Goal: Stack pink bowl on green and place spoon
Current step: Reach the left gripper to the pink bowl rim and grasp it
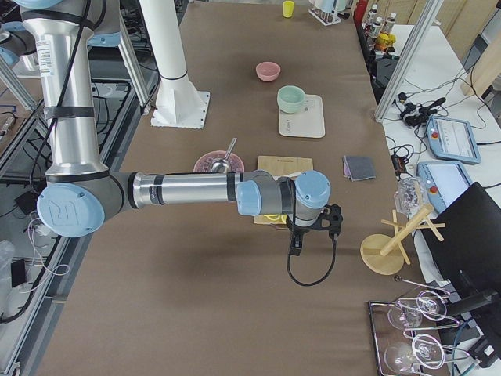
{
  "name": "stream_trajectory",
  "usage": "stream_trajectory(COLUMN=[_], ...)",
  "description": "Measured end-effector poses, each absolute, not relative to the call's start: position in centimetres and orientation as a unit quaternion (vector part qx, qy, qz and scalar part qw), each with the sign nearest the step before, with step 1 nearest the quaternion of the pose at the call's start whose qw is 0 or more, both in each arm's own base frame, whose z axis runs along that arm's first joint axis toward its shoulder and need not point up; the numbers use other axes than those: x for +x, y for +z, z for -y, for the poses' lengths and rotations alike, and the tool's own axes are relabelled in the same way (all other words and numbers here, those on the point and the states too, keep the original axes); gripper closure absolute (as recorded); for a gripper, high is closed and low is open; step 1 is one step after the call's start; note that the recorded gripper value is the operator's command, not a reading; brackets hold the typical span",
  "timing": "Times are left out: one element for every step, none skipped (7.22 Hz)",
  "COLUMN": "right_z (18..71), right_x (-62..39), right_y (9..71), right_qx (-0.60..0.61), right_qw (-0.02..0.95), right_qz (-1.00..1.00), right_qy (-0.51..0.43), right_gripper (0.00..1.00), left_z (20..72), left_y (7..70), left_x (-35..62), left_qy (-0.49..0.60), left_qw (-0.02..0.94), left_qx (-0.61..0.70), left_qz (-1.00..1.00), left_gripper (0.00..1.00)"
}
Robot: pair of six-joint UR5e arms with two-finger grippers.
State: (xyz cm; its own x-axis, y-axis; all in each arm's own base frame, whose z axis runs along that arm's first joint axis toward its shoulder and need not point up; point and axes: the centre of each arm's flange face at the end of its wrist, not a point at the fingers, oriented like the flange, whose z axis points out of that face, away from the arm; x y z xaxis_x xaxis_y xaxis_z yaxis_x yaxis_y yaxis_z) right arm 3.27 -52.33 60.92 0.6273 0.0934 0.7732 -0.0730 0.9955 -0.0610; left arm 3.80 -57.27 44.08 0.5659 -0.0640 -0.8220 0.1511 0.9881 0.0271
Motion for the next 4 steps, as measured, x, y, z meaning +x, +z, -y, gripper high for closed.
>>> stream_trajectory(right_z=[52.3, 52.3, 52.3, 52.3], right_x=[3.1, 2.9, 2.5, 2.3], right_y=[60.7, 60.7, 60.8, 60.9], right_qx=[-0.011, -0.012, -0.012, -0.013], right_qw=[0.902, 0.902, 0.904, 0.905], right_qz=[0.430, 0.429, 0.426, 0.424], right_qy=[0.045, 0.042, 0.039, 0.036], right_gripper=[0.00, 0.00, 0.00, 0.00], left_z=[55.8, 53.3, 49.9, 46.3], left_y=[40.2, 37.4, 36.3, 37.2], left_x=[9.1, 14.8, 20.6, 25.2], left_qy=[-0.079, -0.085, -0.087, -0.089], left_qw=[0.881, 0.880, 0.881, 0.878], left_qx=[0.027, 0.006, -0.004, -0.001], left_qz=[-0.465, -0.467, -0.465, -0.470], left_gripper=[0.03, 0.03, 0.03, 0.03])
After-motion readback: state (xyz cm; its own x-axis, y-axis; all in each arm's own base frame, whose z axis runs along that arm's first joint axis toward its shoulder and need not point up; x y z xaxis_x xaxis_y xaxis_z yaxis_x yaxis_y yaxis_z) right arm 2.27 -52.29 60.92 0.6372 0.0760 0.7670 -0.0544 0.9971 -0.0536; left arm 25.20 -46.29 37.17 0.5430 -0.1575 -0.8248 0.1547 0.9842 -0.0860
